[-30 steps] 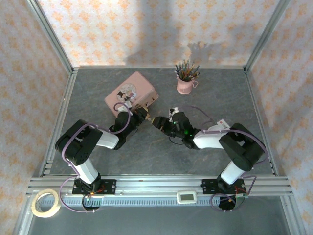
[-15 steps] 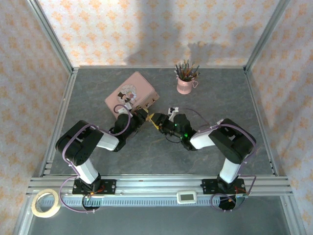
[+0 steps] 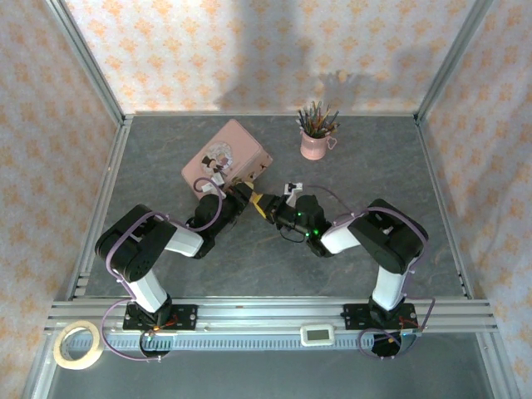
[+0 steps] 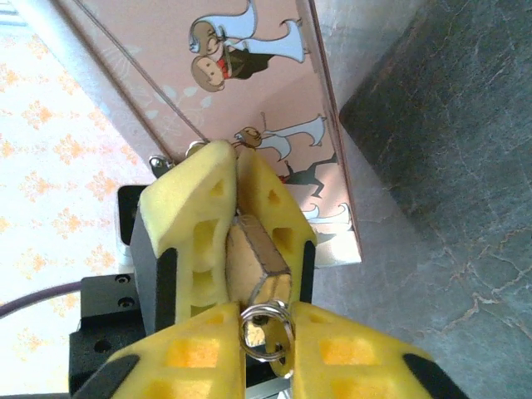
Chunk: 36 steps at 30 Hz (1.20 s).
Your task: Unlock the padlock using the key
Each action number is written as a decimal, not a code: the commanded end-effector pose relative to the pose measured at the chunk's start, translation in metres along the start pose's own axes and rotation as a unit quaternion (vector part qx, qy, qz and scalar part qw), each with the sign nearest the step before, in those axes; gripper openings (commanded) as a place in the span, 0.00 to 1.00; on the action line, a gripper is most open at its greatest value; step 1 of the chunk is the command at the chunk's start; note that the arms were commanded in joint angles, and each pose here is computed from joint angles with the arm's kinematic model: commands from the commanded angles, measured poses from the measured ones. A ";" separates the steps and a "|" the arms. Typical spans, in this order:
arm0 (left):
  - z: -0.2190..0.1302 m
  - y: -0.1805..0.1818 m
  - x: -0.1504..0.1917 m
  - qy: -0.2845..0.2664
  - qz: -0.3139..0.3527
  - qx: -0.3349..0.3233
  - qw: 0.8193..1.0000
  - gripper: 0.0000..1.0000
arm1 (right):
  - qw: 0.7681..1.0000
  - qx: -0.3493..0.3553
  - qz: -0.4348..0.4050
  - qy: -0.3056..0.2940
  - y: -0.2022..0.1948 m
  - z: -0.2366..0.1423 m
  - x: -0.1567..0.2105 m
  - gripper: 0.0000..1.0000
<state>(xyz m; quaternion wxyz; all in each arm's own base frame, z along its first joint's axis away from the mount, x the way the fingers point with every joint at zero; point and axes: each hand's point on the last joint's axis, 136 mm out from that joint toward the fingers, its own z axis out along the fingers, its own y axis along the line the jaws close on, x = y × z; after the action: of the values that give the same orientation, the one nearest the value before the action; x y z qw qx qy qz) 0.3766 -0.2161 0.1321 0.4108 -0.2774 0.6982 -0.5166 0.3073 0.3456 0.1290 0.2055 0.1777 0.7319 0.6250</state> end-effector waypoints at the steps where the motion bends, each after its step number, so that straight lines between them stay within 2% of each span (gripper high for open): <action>1: -0.006 -0.037 -0.004 -0.010 -0.007 0.068 0.998 0.00 | 1.000 -0.026 -0.002 0.000 0.010 -0.002 0.003 0.07; 4: -0.007 -0.037 -0.003 -0.009 -0.007 0.068 0.998 0.00 | 1.000 -0.030 0.000 -0.004 0.012 -0.004 0.000 0.00; 14: -0.009 -0.039 0.005 0.010 0.005 0.082 0.997 0.00 | 0.998 -0.063 0.006 0.009 0.034 -0.009 -0.007 0.00; 19: -0.009 -0.033 0.007 0.015 -0.002 0.075 0.997 0.18 | 0.998 -0.065 0.001 0.017 0.034 -0.005 -0.005 0.00; 24: -0.005 -0.029 0.011 0.023 -0.014 0.075 0.997 0.25 | 0.998 -0.061 -0.007 0.020 0.031 -0.005 -0.003 0.00; 25: -0.005 -0.029 0.012 0.025 -0.015 0.074 0.997 0.25 | 0.998 -0.059 -0.009 0.019 0.031 -0.005 -0.004 0.00; 28: -0.004 -0.027 0.013 0.025 -0.019 0.073 0.997 0.13 | 0.999 -0.048 -0.014 0.019 0.026 -0.004 -0.004 0.00; 36: 0.000 -0.031 0.017 0.035 -0.021 0.079 0.996 0.00 | 0.999 -0.027 -0.033 0.024 0.018 0.001 0.000 0.00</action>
<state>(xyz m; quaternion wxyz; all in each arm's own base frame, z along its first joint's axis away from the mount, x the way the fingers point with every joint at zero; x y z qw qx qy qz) 0.3720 -0.2193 0.1301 0.3983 -0.2819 0.6838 -0.5425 0.3032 0.3414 0.1284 0.1877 0.1620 0.7325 0.6340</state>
